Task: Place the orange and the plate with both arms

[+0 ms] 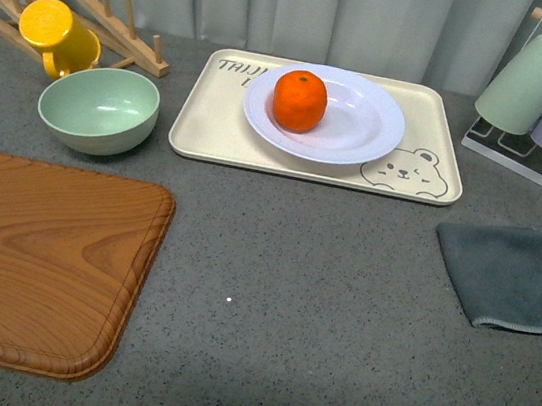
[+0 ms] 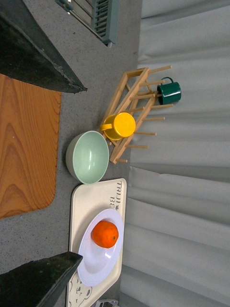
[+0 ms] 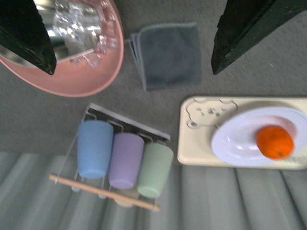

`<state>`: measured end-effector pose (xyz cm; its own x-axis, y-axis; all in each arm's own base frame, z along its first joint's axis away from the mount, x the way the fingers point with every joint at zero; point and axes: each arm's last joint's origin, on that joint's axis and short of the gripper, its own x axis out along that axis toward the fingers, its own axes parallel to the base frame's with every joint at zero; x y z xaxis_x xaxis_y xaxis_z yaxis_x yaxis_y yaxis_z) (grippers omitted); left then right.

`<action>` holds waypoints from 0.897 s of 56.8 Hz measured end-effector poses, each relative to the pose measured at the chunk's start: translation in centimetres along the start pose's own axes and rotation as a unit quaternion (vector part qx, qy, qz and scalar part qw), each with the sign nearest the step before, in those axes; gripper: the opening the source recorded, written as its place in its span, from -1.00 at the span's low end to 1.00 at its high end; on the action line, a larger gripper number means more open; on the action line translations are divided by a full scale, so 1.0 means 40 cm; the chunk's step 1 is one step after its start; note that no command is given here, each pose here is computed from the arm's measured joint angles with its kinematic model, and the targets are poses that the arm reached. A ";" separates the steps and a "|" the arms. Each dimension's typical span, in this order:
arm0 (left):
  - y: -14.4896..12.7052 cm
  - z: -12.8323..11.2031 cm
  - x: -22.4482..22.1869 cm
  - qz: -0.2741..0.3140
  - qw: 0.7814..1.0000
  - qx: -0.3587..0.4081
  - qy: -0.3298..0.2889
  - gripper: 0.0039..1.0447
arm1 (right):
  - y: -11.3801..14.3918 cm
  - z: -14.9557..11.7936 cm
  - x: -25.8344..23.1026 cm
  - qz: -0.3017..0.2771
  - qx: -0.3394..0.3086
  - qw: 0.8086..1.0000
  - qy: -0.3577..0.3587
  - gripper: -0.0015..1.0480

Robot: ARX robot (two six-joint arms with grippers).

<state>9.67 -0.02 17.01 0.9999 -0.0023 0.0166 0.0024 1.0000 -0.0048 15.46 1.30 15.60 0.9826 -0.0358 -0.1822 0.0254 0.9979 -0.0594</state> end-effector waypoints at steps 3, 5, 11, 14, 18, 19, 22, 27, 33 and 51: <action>0.000 0.000 0.000 0.000 1.000 0.000 0.000 0.88 | -0.002 0.000 -0.008 0.014 0.011 0.999 -0.045 0.54; 0.000 0.000 0.000 0.000 1.000 0.000 0.000 0.88 | -0.007 0.006 -0.015 0.020 0.016 0.997 -0.071 0.41; 0.000 0.000 0.000 0.000 1.000 0.000 0.000 0.88 | -0.029 0.014 -0.028 0.020 0.021 0.996 -0.090 0.07; 0.000 0.000 0.000 0.000 1.000 0.000 0.000 0.88 | -0.033 0.011 -0.034 0.013 0.023 0.996 -0.088 -0.10; 0.000 0.000 0.000 0.000 1.000 0.000 0.000 0.88 | -0.034 0.008 -0.042 0.015 0.023 0.996 -0.086 -0.34; 0.000 0.000 0.000 0.000 1.000 0.000 0.000 0.88 | -0.034 0.008 -0.043 0.015 0.023 0.996 -0.086 -0.36; 0.000 0.000 0.000 0.000 1.000 0.000 0.000 0.88 | -0.034 0.009 -0.050 0.016 0.023 0.996 -0.087 -0.58; 0.000 0.000 0.000 0.000 1.000 0.000 0.000 0.88 | -0.035 0.012 -0.058 0.015 0.023 0.995 -0.091 -0.83; 0.000 0.000 0.000 0.000 1.000 0.000 0.000 0.88 | -0.035 0.013 -0.068 0.016 0.023 0.995 -0.093 -0.98; 0.000 0.000 0.000 0.000 1.000 0.000 0.000 0.88 | -0.036 0.012 -0.093 0.016 0.023 0.995 -0.096 -0.98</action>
<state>9.66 -0.02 17.01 0.9998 -0.0023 0.0174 0.0024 1.0000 -0.0048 11.86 0.03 16.84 1.0000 0.0015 0.0071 -0.0015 0.9999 -0.0101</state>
